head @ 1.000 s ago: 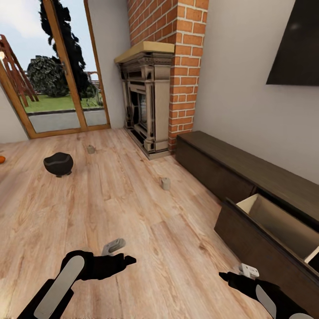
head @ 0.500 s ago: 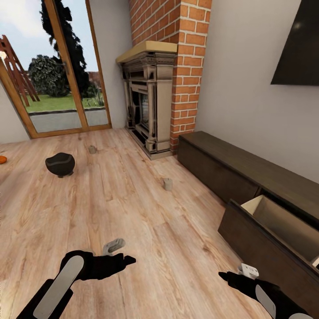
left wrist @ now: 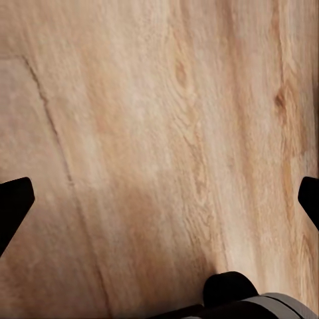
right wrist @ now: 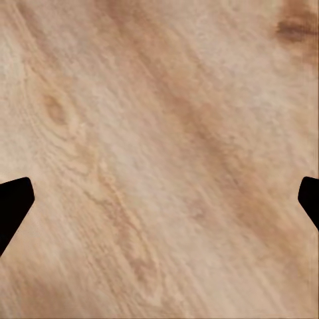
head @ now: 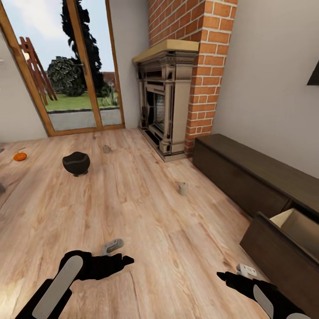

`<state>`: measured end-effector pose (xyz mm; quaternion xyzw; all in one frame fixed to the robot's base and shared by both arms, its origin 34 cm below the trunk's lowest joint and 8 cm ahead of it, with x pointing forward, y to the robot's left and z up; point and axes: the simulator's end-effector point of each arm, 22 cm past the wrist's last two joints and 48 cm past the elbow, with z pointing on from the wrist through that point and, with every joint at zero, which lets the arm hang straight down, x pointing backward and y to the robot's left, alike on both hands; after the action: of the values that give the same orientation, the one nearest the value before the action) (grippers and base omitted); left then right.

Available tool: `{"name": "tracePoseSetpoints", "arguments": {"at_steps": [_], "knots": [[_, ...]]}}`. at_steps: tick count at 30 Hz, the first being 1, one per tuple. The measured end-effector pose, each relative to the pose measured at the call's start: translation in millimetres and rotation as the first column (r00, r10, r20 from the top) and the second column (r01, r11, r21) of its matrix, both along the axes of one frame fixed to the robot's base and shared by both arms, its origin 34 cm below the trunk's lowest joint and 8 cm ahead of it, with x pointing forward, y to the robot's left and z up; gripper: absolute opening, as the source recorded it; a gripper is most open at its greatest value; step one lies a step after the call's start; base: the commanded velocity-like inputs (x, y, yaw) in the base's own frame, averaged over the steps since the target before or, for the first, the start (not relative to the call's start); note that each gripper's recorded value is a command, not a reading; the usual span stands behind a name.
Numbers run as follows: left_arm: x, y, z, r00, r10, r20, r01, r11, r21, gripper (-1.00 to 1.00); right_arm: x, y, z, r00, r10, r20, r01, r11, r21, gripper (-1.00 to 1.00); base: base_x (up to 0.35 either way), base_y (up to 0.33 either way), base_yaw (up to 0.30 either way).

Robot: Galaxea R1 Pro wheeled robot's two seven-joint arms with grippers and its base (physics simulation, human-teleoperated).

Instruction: Place each of the two pumpkins and all three candles from the living room inside a cabinet in the living room (use any cabinet), then make sure every cabinet is closed, and position the cauldron so it is next to a table in the living room.

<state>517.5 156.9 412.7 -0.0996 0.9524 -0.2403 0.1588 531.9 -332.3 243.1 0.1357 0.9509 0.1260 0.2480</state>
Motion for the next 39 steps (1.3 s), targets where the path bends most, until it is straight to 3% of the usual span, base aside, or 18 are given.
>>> {"name": "tracePoseSetpoints", "arguments": {"at_steps": [4,11,24,29,31,34,39], "knots": [[0,3,-1,1.0,0.003,-0.003,-0.003,1.0,0.01,1.0,-1,-2,-1,1.0,-0.006,-0.005,0.006,1.0,-0.011,1.0,0.038,0.004,0.29],[4,34,-8,0.997,0.076,-0.022,-0.074,0.993,0.094,1.0,-1,0,-2,1.0,-0.008,-0.006,0.008,1.0,-0.013,1.0,0.005,0.0,0.29],[5,45,-10,0.995,0.097,-0.026,-0.093,0.989,0.118,1.0,-1,3,-5,1.0,-0.021,-0.015,0.02,0.999,-0.034,1.0,0.056,0.0,0.284],[7,66,-19,0.995,0.103,-0.006,-0.099,0.97,0.222,1.0,5,13,-4,1.0,-0.022,0.013,0.022,0.999,-0.039,1.0,0.294,0.0,0.079],[10,74,-21,0.994,0.112,0.014,-0.111,0.958,0.263,1.0,7,12,-4,0.999,-0.028,0.017,0.029,0.998,-0.059,1.0,0.255,0.0,0.018],[13,78,-21,0.993,0.117,0.029,-0.12,0.952,0.281,1.0,8,20,-6,0.999,-0.038,0.008,0.039,0.995,-0.09,1.0,0.191,0.0,0.007],[14,80,-21,0.992,0.119,0.036,-0.124,0.949,0.289,1.0,-8,40,-19,0.995,-0.033,-0.09,0.014,0.978,-0.206,1.0,0.158,0.0,0.002]]}}
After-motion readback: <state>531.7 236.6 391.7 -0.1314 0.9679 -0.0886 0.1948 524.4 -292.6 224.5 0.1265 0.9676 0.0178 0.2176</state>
